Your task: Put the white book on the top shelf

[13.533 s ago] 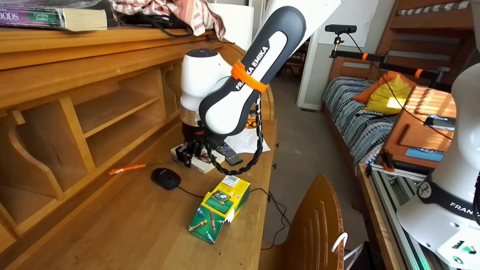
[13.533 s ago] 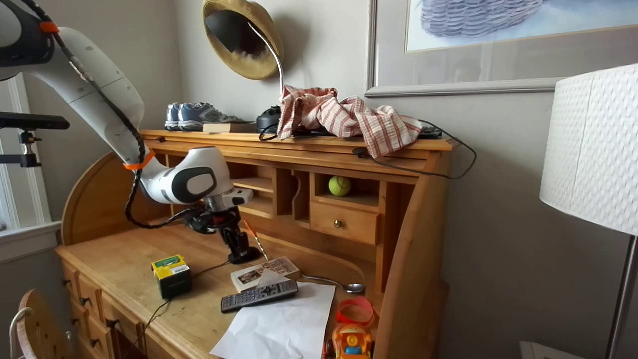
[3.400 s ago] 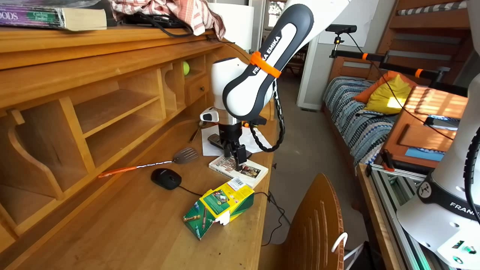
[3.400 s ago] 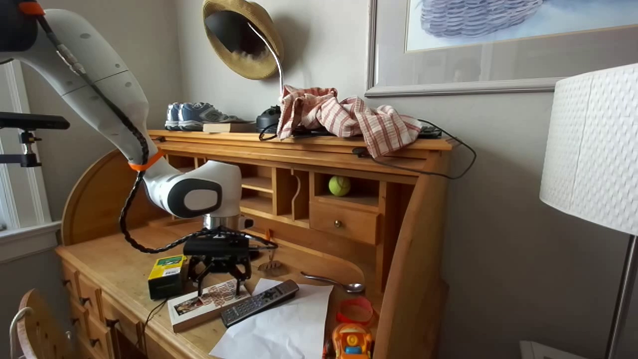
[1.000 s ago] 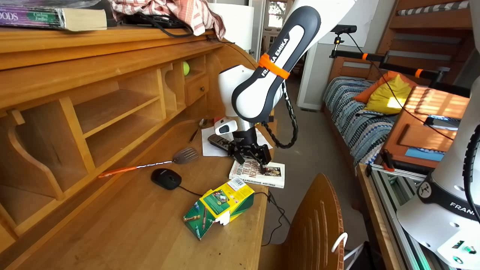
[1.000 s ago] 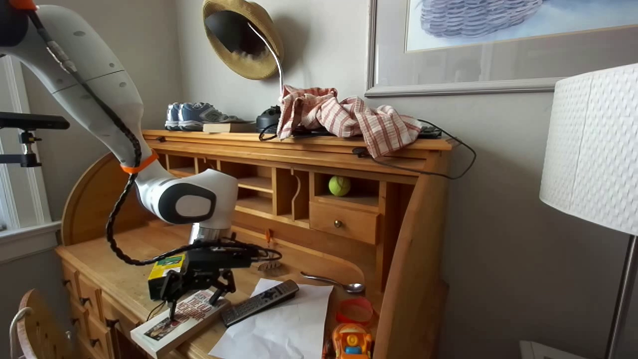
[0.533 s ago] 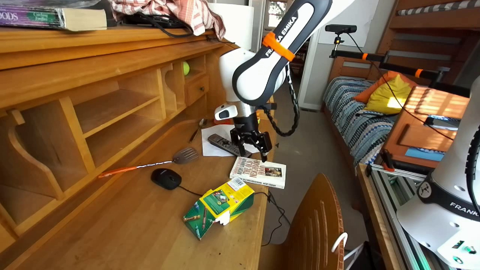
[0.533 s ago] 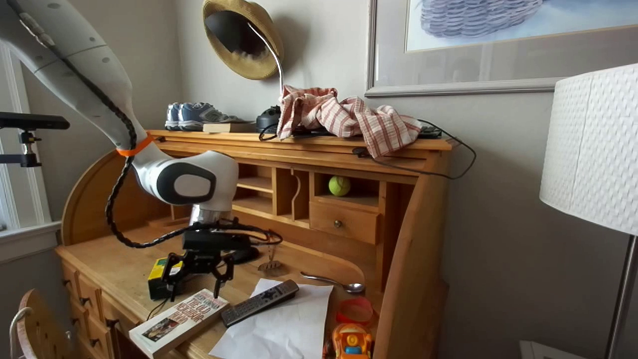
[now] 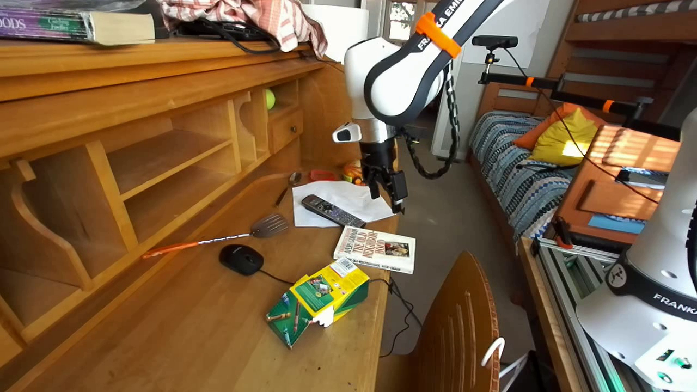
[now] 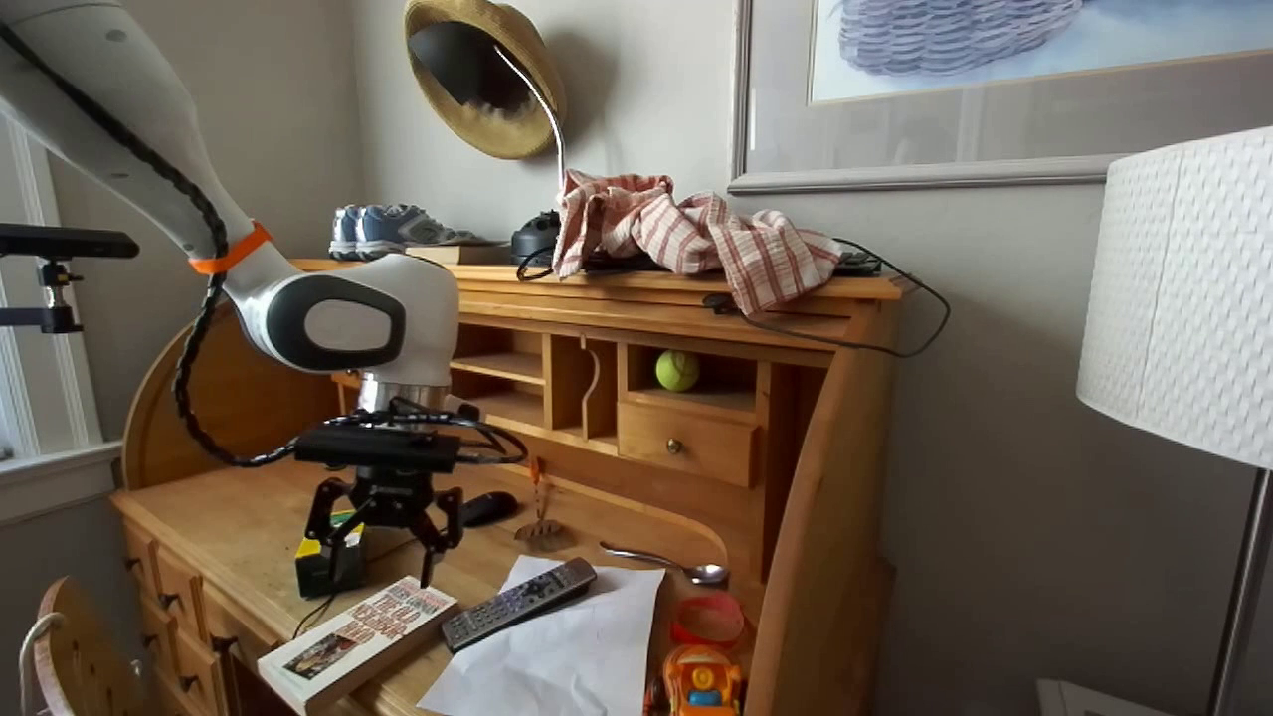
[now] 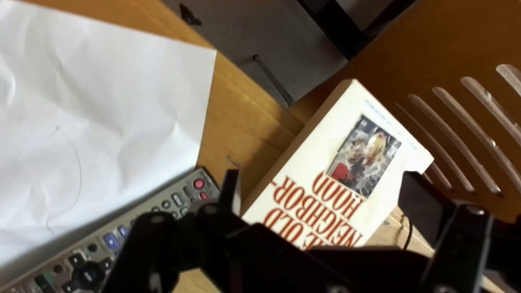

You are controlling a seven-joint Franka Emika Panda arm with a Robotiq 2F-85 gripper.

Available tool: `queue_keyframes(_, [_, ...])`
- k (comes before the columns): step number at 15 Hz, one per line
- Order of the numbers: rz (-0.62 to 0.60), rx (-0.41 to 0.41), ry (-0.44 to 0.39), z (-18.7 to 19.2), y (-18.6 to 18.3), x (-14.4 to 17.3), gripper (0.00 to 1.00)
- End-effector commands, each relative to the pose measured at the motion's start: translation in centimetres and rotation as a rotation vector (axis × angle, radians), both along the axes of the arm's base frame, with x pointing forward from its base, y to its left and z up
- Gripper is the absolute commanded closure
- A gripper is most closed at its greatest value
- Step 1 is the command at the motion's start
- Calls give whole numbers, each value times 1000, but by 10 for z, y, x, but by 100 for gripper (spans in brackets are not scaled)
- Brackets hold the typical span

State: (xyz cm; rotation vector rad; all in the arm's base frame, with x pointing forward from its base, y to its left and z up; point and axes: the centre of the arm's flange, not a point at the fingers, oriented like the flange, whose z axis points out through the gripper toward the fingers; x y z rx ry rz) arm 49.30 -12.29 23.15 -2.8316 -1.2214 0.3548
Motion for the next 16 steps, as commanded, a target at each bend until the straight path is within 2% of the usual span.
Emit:
queue_keyframes(1, [-195,-66,10,5,-19,-45,0])
queue_keyframes(5, [-416,-135,28,3,-34,-63,0])
queue_keyframes(6, [-336,-90,25,0,-40,-50,0])
queue_keyframes(9, [-400,-113,26,0,-41,-55,0])
queue_keyframes(12, [-467,-55,120,-8,-77,-48,0])
queue_keyframes(14, [-527,-21,182,-13,-107,-55,0])
queue_keyframes(16, [-577,50,226,-19,-142,-66,0])
